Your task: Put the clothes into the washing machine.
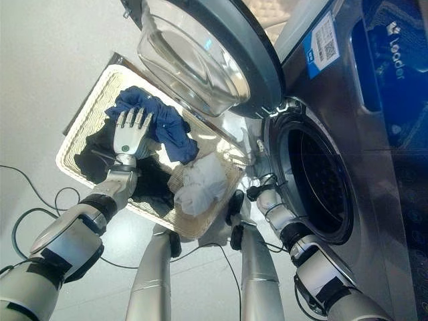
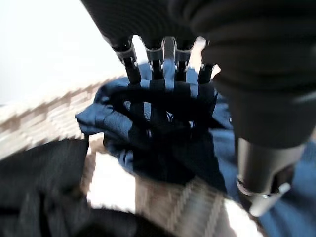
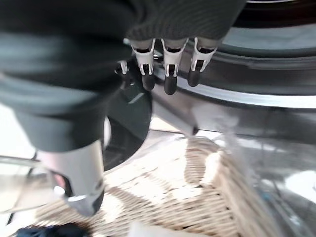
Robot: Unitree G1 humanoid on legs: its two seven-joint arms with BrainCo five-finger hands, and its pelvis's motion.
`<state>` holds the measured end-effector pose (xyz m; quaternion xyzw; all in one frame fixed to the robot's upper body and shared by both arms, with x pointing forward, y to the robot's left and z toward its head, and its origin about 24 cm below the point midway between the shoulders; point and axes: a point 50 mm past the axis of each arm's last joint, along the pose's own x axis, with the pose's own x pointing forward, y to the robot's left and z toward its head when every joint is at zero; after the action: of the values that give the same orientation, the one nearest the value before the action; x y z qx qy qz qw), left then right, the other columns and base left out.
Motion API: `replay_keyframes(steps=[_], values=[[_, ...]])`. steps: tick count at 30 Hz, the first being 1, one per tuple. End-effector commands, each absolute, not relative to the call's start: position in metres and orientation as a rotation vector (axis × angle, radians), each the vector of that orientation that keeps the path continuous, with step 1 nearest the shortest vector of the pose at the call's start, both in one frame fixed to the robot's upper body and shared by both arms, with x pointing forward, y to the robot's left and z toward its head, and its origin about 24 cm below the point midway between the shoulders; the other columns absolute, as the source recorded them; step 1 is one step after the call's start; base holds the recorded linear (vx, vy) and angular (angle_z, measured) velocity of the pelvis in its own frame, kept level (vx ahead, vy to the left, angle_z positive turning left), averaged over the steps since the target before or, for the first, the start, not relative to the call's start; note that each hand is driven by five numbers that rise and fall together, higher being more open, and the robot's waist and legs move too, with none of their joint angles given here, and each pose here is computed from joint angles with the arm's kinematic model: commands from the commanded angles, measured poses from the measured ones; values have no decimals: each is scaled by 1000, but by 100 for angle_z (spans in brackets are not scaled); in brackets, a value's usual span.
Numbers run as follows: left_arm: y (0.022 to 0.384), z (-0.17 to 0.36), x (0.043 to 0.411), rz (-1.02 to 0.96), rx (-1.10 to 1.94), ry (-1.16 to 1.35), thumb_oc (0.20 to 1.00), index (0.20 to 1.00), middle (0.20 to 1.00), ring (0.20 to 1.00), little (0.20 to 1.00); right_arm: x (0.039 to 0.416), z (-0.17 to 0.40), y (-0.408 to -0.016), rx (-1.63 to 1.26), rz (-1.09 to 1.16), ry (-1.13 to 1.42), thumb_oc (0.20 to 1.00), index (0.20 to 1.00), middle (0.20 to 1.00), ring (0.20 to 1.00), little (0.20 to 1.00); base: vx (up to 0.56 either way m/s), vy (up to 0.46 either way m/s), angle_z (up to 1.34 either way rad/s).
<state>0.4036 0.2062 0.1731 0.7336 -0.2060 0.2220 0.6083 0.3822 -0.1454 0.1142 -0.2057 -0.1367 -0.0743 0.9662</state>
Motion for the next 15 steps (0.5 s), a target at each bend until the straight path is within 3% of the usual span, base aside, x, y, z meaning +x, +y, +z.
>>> replay_keyframes(steps=[1, 15], values=[[205, 195, 407, 555, 1750, -539, 1000, 1000, 1000, 1000, 1000, 381, 136, -157, -340, -212, -374, 1000, 1000, 1000, 1000, 1000, 0, 0, 0], [209, 223, 416, 537, 1865, -405, 1000, 1000, 1000, 1000, 1000, 386, 160, -163, -262, -248, -426, 1000, 1000, 1000, 1000, 1000, 12, 3, 0]])
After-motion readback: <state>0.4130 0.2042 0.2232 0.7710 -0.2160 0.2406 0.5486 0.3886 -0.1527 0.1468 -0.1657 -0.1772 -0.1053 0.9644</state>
